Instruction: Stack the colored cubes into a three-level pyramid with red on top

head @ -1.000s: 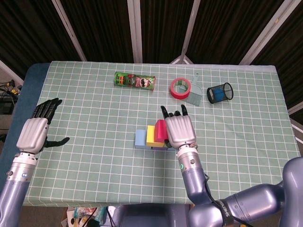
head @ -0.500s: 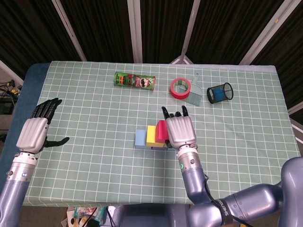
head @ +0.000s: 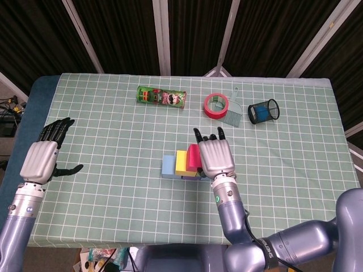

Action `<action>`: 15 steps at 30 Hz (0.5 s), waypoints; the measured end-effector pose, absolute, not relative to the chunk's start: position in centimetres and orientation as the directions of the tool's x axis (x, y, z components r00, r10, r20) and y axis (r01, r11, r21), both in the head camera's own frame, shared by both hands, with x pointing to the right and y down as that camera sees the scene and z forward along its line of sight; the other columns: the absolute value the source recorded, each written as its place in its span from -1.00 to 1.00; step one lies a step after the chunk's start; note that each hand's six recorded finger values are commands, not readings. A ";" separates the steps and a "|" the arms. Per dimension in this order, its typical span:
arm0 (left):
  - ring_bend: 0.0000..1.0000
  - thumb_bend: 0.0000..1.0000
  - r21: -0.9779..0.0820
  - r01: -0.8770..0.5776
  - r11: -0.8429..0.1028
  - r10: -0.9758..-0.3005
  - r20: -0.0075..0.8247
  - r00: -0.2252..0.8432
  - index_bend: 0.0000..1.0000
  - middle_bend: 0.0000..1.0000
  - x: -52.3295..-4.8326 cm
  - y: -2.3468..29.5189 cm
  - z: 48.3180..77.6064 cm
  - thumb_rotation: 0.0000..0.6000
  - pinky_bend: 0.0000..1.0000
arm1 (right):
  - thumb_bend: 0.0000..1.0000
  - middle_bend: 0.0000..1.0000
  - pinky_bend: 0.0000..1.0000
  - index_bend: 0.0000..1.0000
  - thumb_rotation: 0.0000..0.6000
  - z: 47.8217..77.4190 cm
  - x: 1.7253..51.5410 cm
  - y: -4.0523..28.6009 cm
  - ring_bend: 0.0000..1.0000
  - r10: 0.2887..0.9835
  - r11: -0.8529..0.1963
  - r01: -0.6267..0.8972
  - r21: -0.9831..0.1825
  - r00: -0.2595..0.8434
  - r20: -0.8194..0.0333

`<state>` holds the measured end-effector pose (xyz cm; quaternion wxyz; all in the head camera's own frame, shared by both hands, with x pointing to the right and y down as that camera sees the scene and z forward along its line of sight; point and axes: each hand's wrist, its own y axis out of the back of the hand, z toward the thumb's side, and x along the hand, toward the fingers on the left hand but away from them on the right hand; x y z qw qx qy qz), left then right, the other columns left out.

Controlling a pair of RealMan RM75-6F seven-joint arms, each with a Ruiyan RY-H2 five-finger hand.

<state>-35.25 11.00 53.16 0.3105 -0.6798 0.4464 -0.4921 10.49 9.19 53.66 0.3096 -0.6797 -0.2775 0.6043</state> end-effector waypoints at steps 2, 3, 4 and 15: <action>-1.00 -0.75 -0.862 -0.301 -0.408 -0.913 0.392 0.117 -1.00 -0.96 -35.3 11.0 53.1 1.00 -1.00 | -0.45 -0.15 -1.00 -1.00 1.00 53.7 10.4 9.2 -0.52 0.750 -0.656 0.004 -0.755 0.117 -0.651; -1.00 -0.75 -0.862 -0.302 -0.408 -0.913 0.392 0.117 -1.00 -0.96 -35.3 11.0 53.1 1.00 -1.00 | -0.45 -0.15 -1.00 -1.00 1.00 53.7 10.4 9.3 -0.52 0.750 -0.656 0.003 -0.754 0.117 -0.652; -1.00 -0.75 -0.861 -0.301 -0.409 -0.912 0.392 0.117 -1.00 -0.96 -35.3 11.0 53.2 1.00 -1.00 | -0.45 -0.15 -1.00 -1.00 1.00 53.8 10.4 9.3 -0.52 0.749 -0.657 0.003 -0.754 0.117 -0.652; -1.00 -0.75 -0.863 -0.299 -0.407 -0.913 0.392 0.113 -1.00 -0.96 -35.4 11.0 53.2 1.00 -1.00 | -0.45 -0.15 -1.00 -1.00 1.00 53.9 10.3 9.3 -0.52 0.753 -0.653 0.011 -0.757 0.121 -0.647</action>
